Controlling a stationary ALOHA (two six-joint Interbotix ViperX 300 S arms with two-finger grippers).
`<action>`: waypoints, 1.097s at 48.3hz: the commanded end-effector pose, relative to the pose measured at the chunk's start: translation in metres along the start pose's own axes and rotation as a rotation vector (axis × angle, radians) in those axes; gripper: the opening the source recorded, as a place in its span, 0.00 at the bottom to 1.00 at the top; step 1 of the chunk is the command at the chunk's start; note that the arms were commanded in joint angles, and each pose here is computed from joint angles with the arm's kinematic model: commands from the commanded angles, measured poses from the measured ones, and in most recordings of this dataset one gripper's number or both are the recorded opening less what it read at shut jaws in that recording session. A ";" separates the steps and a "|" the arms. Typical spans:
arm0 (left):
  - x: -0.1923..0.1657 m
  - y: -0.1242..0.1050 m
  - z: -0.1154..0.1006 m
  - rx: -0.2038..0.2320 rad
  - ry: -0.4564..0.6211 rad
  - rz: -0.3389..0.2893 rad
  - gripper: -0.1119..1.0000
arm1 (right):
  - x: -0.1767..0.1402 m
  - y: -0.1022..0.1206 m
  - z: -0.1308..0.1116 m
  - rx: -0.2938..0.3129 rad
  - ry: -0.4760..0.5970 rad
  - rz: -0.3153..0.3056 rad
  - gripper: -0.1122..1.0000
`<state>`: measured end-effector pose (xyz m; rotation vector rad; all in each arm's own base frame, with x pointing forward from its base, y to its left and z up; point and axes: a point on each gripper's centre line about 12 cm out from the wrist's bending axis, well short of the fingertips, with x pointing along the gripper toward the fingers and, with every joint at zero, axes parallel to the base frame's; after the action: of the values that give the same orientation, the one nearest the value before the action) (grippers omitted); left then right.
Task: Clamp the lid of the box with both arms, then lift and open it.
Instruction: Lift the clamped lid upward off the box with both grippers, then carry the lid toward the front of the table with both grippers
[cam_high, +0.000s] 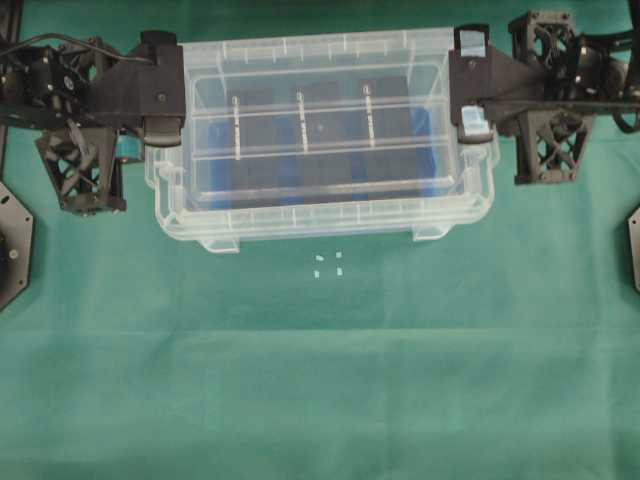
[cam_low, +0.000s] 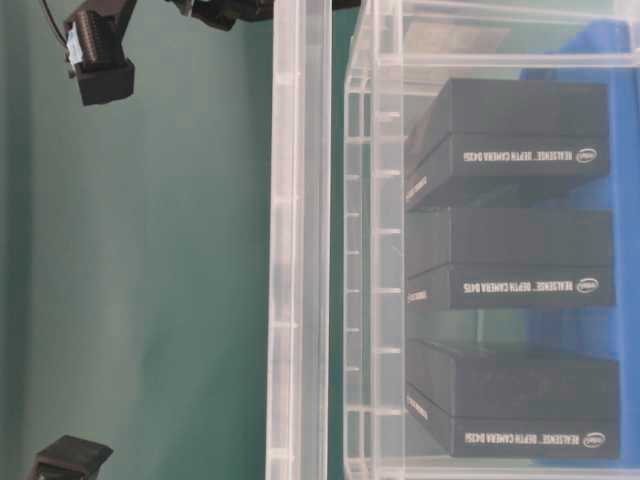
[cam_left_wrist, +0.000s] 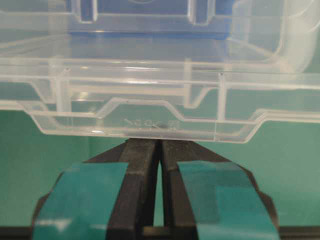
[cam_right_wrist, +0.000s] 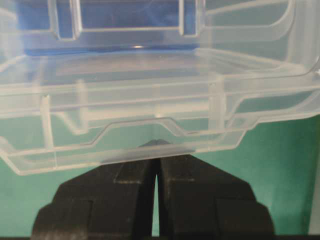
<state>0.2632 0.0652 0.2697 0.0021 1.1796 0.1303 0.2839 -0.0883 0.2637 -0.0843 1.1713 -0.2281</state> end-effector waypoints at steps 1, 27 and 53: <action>-0.018 -0.005 0.016 0.004 -0.071 -0.004 0.11 | -0.023 0.009 0.019 0.005 -0.085 0.014 0.10; -0.024 -0.059 0.019 0.018 -0.075 -0.091 0.11 | -0.039 0.061 0.022 -0.013 -0.094 0.078 0.10; -0.027 -0.106 0.022 0.026 -0.064 -0.155 0.11 | -0.049 0.109 0.018 -0.017 -0.063 0.061 0.10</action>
<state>0.2712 -0.0380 0.2711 -0.0670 1.2025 -0.0104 0.2860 0.0179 0.2719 -0.0789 1.1908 -0.1699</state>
